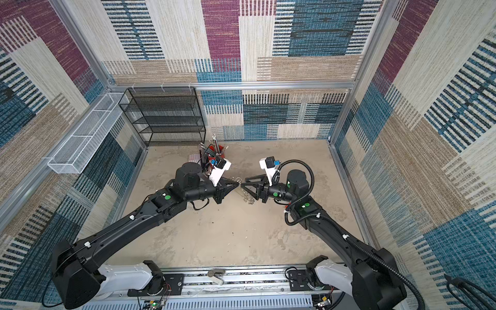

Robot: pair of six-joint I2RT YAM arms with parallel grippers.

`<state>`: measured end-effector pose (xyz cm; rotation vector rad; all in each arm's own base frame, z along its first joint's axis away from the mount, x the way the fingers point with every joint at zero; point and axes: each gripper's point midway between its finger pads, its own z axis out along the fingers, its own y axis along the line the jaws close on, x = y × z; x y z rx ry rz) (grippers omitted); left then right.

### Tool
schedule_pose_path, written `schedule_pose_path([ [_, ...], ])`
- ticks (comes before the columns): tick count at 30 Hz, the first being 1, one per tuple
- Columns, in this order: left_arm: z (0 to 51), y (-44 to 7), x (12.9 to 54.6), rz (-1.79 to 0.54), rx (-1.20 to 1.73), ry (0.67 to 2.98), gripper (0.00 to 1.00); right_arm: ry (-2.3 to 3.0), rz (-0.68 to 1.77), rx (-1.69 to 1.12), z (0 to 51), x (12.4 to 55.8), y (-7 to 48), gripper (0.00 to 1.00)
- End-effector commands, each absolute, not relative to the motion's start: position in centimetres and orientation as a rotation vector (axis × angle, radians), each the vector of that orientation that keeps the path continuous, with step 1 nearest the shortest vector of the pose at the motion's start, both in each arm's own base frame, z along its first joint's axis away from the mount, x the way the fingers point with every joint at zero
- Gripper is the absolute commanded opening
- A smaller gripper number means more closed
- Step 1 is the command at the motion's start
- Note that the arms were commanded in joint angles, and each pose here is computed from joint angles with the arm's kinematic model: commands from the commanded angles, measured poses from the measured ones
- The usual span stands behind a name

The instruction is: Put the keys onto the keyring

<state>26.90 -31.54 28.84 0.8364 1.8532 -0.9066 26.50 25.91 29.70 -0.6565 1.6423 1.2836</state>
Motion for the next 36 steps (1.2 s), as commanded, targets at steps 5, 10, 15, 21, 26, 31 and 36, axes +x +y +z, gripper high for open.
schedule_pose_path([
  [5, 30.9, -31.5, 26.5, -0.870, 0.942, 1.670, 0.00, 1.602, 1.270, -0.701, 30.3, 26.4, 26.2, 0.38],
  [10, 31.3, -31.3, 25.7, -0.905, 1.023, 1.604, 0.00, 1.561, 1.291, -0.760, 30.8, 25.4, 26.5, 0.36],
  [15, 31.3, -31.4, 24.8, -0.972, 1.119, 1.568, 0.00, 1.525, 1.288, -0.800, 31.1, 24.8, 26.6, 0.36],
  [21, 30.7, -31.4, 24.5, -0.987, 1.205, 1.518, 0.00, 1.506, 1.285, -0.825, 31.3, 25.3, 27.1, 0.33],
  [26, 30.2, -31.1, 24.6, -0.997, 1.239, 1.505, 0.00, 1.511, 1.298, -0.861, 30.8, 25.3, 27.8, 0.30],
  [31, 30.0, -30.7, 24.2, -1.035, 1.272, 1.496, 0.00, 1.501, 1.317, -0.907, 30.4, 24.4, 28.4, 0.29],
  [36, 29.9, -30.6, 24.2, -1.047, 1.283, 1.487, 0.00, 1.510, 1.322, -0.918, 30.2, 24.4, 28.9, 0.21],
])
